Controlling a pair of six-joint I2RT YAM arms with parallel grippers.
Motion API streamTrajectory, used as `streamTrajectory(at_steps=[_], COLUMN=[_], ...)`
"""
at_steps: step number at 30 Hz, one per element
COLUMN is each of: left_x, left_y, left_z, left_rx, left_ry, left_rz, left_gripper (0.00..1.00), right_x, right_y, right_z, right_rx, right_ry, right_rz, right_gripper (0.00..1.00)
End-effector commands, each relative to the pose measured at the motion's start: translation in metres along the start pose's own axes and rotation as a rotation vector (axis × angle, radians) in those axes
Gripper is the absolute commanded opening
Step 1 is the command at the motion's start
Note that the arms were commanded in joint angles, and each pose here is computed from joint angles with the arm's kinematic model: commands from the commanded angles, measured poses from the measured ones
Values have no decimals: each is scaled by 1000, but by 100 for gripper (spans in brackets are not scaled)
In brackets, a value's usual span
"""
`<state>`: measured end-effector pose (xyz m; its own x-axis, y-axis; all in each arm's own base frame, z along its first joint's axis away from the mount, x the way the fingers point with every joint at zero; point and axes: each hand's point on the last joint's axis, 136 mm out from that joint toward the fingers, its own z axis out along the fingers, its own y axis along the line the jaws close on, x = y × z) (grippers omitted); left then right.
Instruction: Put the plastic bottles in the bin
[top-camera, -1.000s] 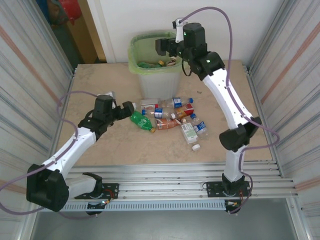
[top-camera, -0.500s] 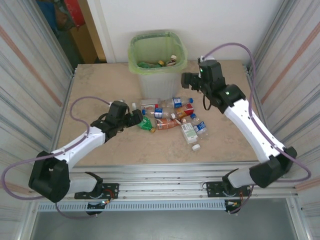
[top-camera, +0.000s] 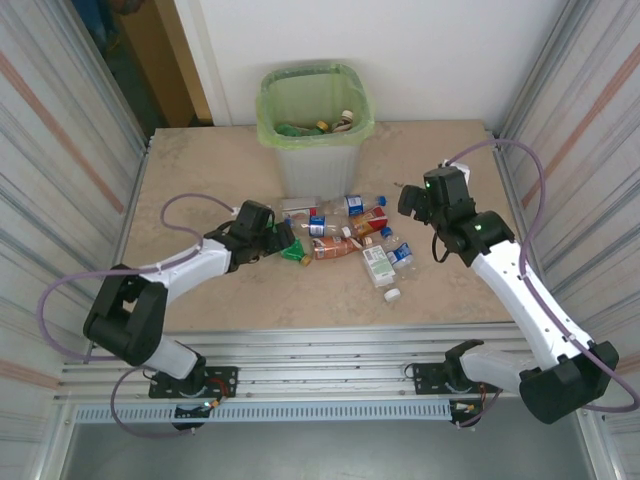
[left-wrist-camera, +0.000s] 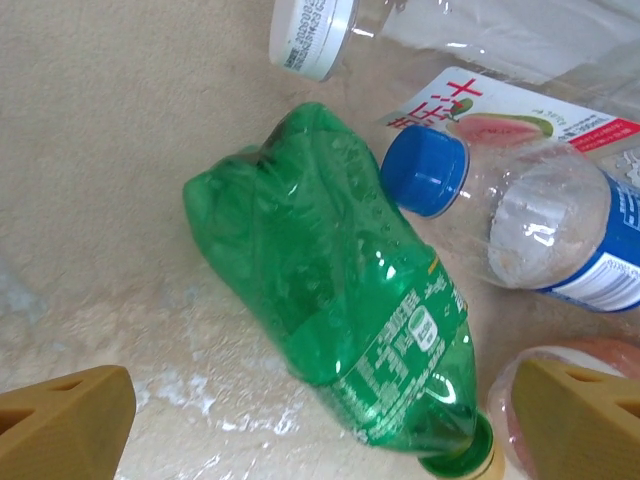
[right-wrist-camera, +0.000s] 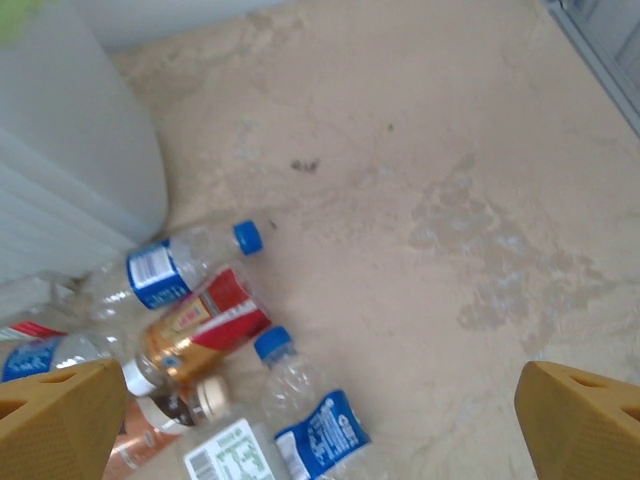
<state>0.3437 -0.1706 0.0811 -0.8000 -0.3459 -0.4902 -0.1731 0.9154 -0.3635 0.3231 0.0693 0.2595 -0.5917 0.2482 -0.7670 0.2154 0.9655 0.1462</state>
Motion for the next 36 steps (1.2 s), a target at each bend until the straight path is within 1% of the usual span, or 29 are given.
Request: streamTrajectory(at_steps=[1,6,12,20,29,33,36], left_x=[-14,-12,-4,5,16,18,19], left_y=[-13,-17,-18,-12,9,23,32], left_z=[3,14,27,40,44,39,35], left_rx=[10,-29,-97,-158,-264,-313,-324], left_ry=[-31,-10,27,66,114,114,113], left_rz=[-16,30,93,141,204,217,209], left_gripper=[99,99,99,99,99,99,99], right_x=[14,23,26,30,32,33,34], right_y=[-14,-18,-18,-18,-13,-12,-11], right_z=[0,3,6,12,15,18,19], right_rx=[48,57,62,63,49,49,50], right_ry=[37,55,60,70,84,89,93], right_rz=[40,53,62,76,84,90,92], right_gripper=[98,98,98,98,98,98,98])
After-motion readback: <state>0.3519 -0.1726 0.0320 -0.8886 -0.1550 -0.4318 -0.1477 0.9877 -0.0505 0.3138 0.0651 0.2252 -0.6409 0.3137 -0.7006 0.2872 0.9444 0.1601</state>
